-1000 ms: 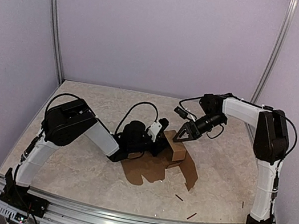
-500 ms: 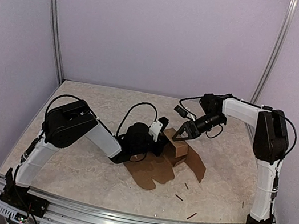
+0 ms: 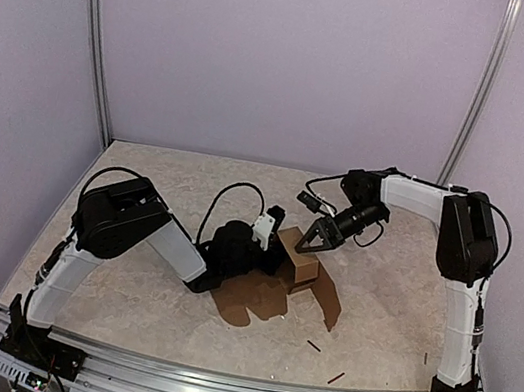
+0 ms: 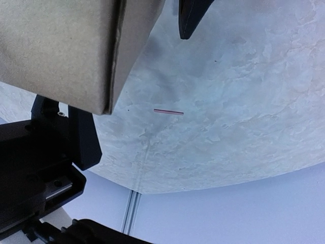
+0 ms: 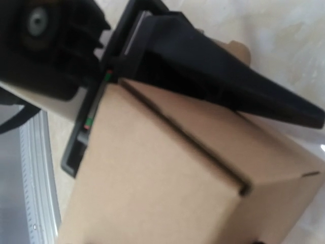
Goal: Fold the paper box
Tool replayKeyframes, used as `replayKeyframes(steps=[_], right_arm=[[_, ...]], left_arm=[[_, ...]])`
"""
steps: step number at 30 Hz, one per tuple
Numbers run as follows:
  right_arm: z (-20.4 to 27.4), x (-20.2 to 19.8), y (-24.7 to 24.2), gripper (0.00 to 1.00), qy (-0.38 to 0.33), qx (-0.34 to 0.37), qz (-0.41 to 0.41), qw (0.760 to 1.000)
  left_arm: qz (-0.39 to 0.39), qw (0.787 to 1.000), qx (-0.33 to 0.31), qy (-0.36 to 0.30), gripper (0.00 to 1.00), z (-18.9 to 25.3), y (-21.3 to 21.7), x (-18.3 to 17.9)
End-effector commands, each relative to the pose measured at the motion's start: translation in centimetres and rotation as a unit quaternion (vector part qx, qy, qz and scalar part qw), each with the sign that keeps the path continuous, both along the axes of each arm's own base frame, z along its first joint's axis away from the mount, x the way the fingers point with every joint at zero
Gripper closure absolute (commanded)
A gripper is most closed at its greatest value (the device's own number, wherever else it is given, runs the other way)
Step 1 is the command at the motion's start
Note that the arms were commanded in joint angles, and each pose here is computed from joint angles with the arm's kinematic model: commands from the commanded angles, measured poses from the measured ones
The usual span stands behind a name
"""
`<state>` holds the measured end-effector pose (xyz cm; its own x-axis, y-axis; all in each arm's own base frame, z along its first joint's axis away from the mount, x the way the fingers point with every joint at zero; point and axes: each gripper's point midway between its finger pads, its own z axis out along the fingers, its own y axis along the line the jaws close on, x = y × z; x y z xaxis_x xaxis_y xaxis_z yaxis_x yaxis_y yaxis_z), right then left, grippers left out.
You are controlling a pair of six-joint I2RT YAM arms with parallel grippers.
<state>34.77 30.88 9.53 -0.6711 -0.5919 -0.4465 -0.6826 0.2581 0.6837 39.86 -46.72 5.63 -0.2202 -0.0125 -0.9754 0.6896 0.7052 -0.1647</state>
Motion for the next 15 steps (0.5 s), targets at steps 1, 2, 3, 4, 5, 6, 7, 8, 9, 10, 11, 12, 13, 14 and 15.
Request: replayKeyframes(steps=[1,2,3,4,5,6,7,8,9,10,11,12,13,14,15], right_arm=[[-1.3,-2.3,0.6,0.27,0.046,-0.009,0.019,0.999],[-1.2,-2.3,0.6,0.27,0.046,-0.008,0.019,0.999],[-1.2,-2.3,0.7,0.27,0.046,-0.007,0.02,0.999],[-1.2,-2.3,0.7,0.27,0.047,-0.006,0.02,0.999],[-1.2,-2.4,0.7,0.27,0.048,-0.004,0.021,0.999],[-1.2,-2.4,0.7,0.27,0.049,-0.003,0.021,0.999],[-1.1,-2.3,0.7,0.27,0.049,-0.001,0.022,0.999],[-1.0,-2.3,0.7,0.27,0.048,0.001,0.023,0.999],[-0.9,-2.2,0.6,0.27,0.047,0.001,0.023,0.999],[-0.8,-2.0,0.5,0.27,0.045,0.0,0.021,0.999],[-0.6,-1.7,0.2,0.27,0.044,0.0,0.018,0.999],[-0.5,-1.6,0.0,0.27,0.044,-0.002,0.018,0.999],[-0.4,-1.4,-0.3,0.27,0.046,-0.002,0.019,0.999],[-0.2,-1.3,-0.5,0.26,0.047,0.0,0.019,0.999],[0.0,-1.2,-0.7,0.25,0.049,0.001,0.019,0.999]], left_arm=[[-0.001,0.999,-0.013,-0.037,0.73,2.2,-0.1,-0.3],[-0.001,0.999,-0.014,-0.041,0.73,2.4,0.0,-0.3],[-0.001,0.999,-0.017,-0.044,0.73,2.5,0.1,-0.4],[-0.001,0.999,-0.019,-0.047,0.73,2.6,0.1,-0.5],[-0.001,0.999,-0.02,-0.05,0.73,2.8,0.2,-0.6],[-0.002,0.998,-0.021,-0.053,0.72,2.8,0.3,-0.6],[-0.007,0.998,-0.022,-0.059,0.7,3.0,0.2,-0.8],[-0.009,0.998,-0.019,-0.066,0.68,3.0,0.3,-1.0],[-0.008,0.997,-0.015,-0.07,0.66,2.9,0.4,-1.1],[-0.009,0.997,-0.013,-0.072,0.63,2.9,0.5,-1.2],[-0.01,0.997,-0.008,-0.074,0.61,2.8,0.7,-1.3],[-0.013,0.997,-0.003,-0.076,0.59,2.7,0.8,-1.5],[-0.016,0.997,0.001,-0.078,0.57,2.6,1.0,-1.8],[-0.016,0.997,0.004,-0.081,0.55,2.6,1.2,-1.9],[-0.016,0.996,0.001,-0.086,0.53,3.0,1.4,-2.0]])
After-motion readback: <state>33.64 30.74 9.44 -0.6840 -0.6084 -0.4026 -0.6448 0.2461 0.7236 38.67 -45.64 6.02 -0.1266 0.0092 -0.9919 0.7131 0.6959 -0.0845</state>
